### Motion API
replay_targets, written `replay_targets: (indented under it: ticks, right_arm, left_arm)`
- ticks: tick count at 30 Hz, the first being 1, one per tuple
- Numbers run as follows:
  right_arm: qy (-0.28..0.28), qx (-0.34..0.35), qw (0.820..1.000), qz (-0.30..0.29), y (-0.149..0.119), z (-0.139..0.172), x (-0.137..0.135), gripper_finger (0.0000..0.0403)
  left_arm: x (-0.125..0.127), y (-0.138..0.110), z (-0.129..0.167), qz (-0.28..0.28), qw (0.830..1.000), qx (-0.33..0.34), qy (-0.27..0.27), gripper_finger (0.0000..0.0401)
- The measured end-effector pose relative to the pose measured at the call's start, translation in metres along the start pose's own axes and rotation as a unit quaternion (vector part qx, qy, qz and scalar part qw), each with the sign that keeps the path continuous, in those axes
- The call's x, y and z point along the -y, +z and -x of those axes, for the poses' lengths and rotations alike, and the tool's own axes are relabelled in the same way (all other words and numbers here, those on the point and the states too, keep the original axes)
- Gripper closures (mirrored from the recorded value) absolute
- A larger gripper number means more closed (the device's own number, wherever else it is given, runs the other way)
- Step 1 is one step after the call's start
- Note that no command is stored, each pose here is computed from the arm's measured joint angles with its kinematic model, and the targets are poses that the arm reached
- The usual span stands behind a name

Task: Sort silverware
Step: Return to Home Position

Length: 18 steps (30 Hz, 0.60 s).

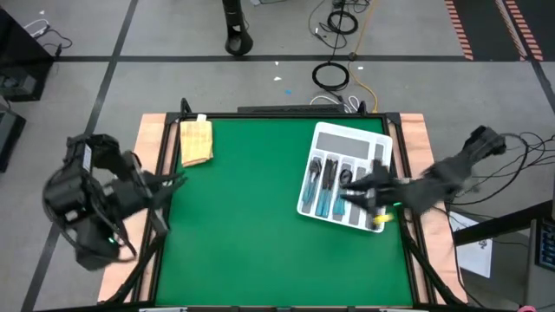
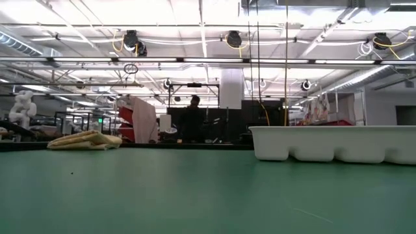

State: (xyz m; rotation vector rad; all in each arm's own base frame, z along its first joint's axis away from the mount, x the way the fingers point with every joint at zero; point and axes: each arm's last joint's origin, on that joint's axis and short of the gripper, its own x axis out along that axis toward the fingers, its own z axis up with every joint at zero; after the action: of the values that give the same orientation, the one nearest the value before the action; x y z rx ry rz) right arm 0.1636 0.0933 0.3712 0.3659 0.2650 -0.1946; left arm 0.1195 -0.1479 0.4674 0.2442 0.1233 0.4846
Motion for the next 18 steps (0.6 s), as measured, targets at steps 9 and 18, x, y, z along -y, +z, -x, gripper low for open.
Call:
replay_targets:
  ticks: [9, 18]
  right_arm:
    - [-0.055, 0.056, 0.997, -0.009, -0.039, 0.055, 0.067, 0.0273]
    - [0.208, 0.187, 0.953, -0.118, -0.153, 0.013, 0.086, 0.0282]
  left_arm:
    - [-0.043, -0.080, 0.006, 0.121, 0.992, 0.028, -0.012, 0.0350]
    - [-0.005, -0.187, -0.001, 0.231, 0.972, 0.031, -0.015, 0.0350]
